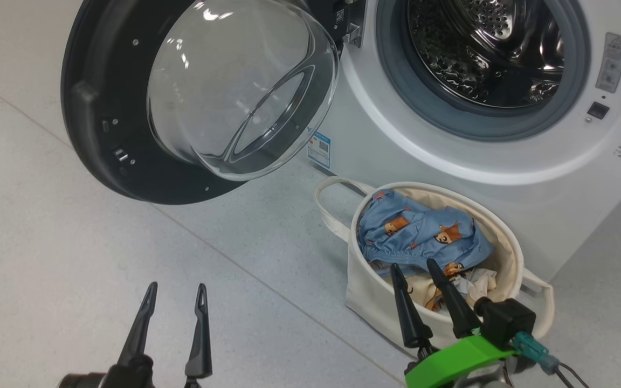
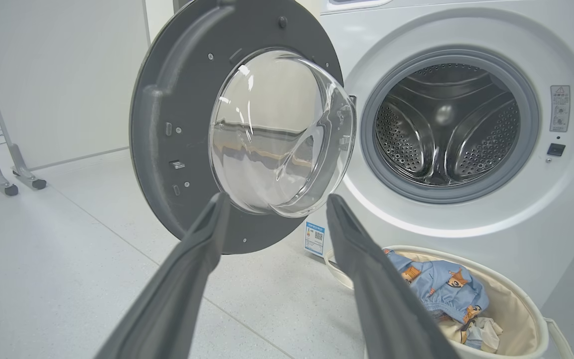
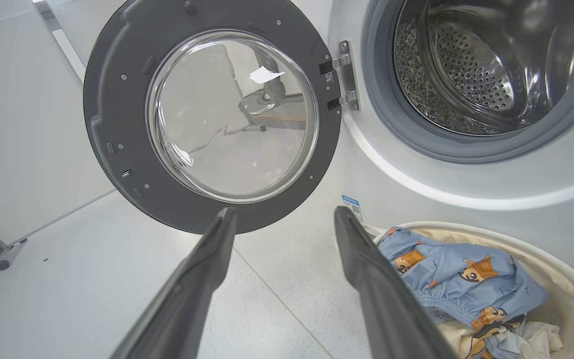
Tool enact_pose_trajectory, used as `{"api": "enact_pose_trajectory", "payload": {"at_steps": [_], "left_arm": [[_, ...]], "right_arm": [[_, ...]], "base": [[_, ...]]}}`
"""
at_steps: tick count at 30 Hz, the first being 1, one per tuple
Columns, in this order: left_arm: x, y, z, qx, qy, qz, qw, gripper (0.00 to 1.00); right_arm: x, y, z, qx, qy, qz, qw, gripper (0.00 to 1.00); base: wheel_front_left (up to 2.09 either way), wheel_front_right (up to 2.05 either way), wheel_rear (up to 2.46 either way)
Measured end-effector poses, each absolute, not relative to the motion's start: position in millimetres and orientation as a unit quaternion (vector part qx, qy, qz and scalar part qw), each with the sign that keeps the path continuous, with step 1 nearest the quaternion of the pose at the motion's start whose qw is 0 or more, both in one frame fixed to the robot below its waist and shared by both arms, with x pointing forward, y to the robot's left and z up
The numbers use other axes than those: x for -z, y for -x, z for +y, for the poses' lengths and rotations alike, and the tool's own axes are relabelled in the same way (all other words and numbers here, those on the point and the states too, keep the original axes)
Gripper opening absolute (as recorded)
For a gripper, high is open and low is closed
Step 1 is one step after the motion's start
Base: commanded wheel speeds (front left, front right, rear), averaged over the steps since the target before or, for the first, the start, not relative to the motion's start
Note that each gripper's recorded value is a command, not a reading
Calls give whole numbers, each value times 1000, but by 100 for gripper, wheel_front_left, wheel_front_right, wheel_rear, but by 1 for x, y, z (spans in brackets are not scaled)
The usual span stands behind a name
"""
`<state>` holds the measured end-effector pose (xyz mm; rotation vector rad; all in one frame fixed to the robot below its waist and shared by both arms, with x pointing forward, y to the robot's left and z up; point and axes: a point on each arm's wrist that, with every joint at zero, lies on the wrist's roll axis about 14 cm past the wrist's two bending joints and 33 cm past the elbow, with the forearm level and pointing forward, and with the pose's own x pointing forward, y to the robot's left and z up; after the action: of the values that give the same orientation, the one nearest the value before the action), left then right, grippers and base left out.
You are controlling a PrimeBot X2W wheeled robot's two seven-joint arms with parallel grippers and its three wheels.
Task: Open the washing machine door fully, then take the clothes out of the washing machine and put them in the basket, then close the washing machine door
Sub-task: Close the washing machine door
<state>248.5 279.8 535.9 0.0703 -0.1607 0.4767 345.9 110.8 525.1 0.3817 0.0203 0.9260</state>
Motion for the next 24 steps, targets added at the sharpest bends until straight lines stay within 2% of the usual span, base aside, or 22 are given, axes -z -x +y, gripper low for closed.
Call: {"api": "enact_pose_trajectory", "payload": {"at_steps": [7,8,9,16,20,24], "left_arm": [[-535,-250,279,-231,-34,-77,969,100],[-534,-251,279,-230,-32,-76,970,91],[-534,-250,280,-231,-27,-77,970,0],[-551,-235,322,-266,9,-111,957,0],[-580,-220,367,-291,51,-171,940,0],[-620,-217,408,-281,59,-219,932,0]], "right_arm": [[-525,-349,108,-439,-185,9,879,100],[-525,-349,108,-439,-185,9,879,100],[-524,-349,108,-438,-185,10,879,100],[-519,-350,108,-437,-186,16,880,100],[-512,-354,104,-432,-183,22,883,100],[-502,-359,100,-424,-180,31,887,100]], "base": [[0,0,0],[0,0,0],[0,0,0],[0,0,0],[0,0,0],[0,0,0]]}}
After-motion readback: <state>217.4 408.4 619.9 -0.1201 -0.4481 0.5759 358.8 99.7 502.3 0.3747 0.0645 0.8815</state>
